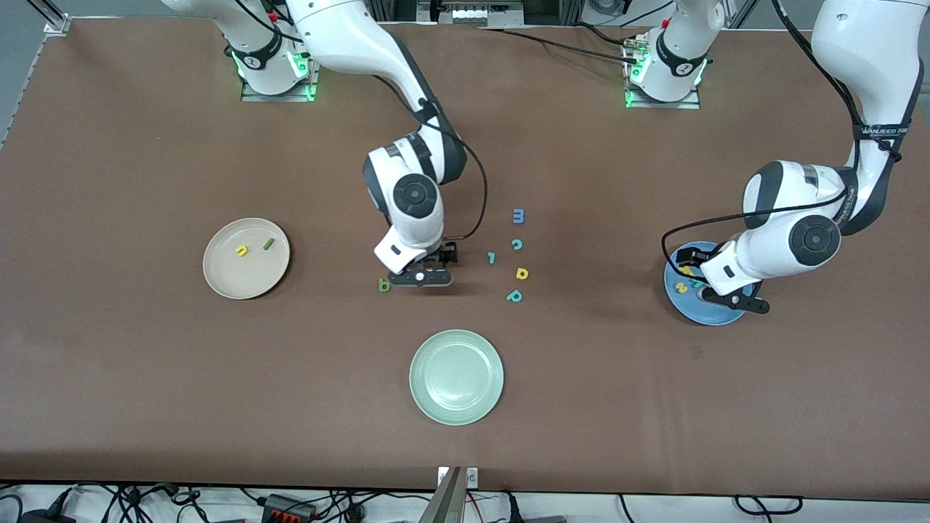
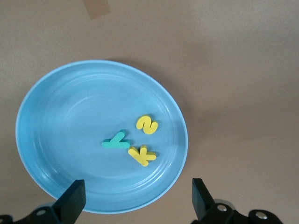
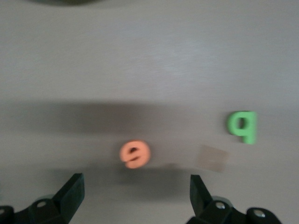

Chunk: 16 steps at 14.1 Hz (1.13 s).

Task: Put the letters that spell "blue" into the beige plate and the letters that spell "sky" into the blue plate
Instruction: 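Grasp the orange e with the right gripper while the left gripper returns to rest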

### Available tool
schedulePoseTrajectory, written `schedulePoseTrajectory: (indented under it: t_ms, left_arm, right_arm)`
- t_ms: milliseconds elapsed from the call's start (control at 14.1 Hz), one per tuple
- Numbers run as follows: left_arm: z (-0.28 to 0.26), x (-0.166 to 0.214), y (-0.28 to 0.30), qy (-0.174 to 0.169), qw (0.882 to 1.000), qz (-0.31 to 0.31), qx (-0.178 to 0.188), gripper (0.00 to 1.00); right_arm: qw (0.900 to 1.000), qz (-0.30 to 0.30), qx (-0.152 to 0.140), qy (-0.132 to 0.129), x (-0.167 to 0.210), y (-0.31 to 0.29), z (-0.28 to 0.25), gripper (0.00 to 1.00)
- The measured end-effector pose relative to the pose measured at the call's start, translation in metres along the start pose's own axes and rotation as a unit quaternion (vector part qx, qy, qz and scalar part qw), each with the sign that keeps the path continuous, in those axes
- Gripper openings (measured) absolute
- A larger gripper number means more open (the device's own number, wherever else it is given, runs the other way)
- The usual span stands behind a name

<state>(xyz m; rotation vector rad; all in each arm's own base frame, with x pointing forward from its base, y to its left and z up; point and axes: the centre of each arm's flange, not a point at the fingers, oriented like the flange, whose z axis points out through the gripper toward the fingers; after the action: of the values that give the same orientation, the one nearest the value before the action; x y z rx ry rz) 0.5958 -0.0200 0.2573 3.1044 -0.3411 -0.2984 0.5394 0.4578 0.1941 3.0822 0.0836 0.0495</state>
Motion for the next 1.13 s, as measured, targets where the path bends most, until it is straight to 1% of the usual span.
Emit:
schedulePoseTrajectory:
  t_ms: [71,212,283,354,425,637,708,920,991,1061,1132]
  left_arm:
    - [-0.009,0.001,0.004,0.0,1.0,0.003,0.002,1.0]
    - [-0.048,0.001,0.013,-0.006,1.0,0.01,0.01,1.0]
    - [-0.075,0.0,0.015,-0.013,1.0,0.01,0.015,1.0]
    - [-0.108,-0.001,0.017,-0.018,1.0,0.009,0.021,1.0]
    - [-0.144,-0.003,0.021,-0.022,0.999,0.009,0.024,1.0]
    - [-0.236,-0.015,0.03,-0.018,0.999,-0.003,0.03,1.0]
    - [-0.258,-0.019,0.028,-0.014,0.999,-0.01,0.031,1.0]
    - [-0.298,-0.03,0.016,-0.001,0.999,-0.027,0.029,1.0]
    - [-0.305,-0.031,0.014,0.005,0.999,-0.03,0.029,1.0]
    - [-0.309,-0.031,0.013,0.009,0.999,-0.032,0.029,1.0]
    - [-0.311,-0.031,0.013,0.01,0.999,-0.034,0.028,1.0]
  right_arm:
    - [1.0,-0.004,0.0,0.002,-0.003,-0.004,0.006,0.99]
    - [1.0,-0.006,-0.002,0.001,-0.003,-0.003,0.01,0.83]
    - [1.0,-0.01,-0.003,0.001,-0.001,-0.001,0.011,0.83]
    - [1.0,-0.017,-0.003,0.001,0.001,0.002,0.012,0.75]
    - [1.0,-0.023,-0.004,0.001,0.004,0.006,0.012,0.71]
    - [1.0,-0.029,-0.004,0.001,0.007,0.01,0.013,0.69]
    - [1.0,-0.029,-0.004,0.0,0.007,0.01,0.014,0.63]
    - [1.0,-0.031,-0.005,0.0,0.006,0.01,0.015,0.59]
    - [1.0,-0.031,-0.005,0.0,0.006,0.01,0.016,0.53]
    - [0.999,-0.031,-0.006,-0.001,0.006,0.01,0.017,0.53]
    - [0.999,-0.032,-0.006,-0.001,0.006,0.01,0.017,0.49]
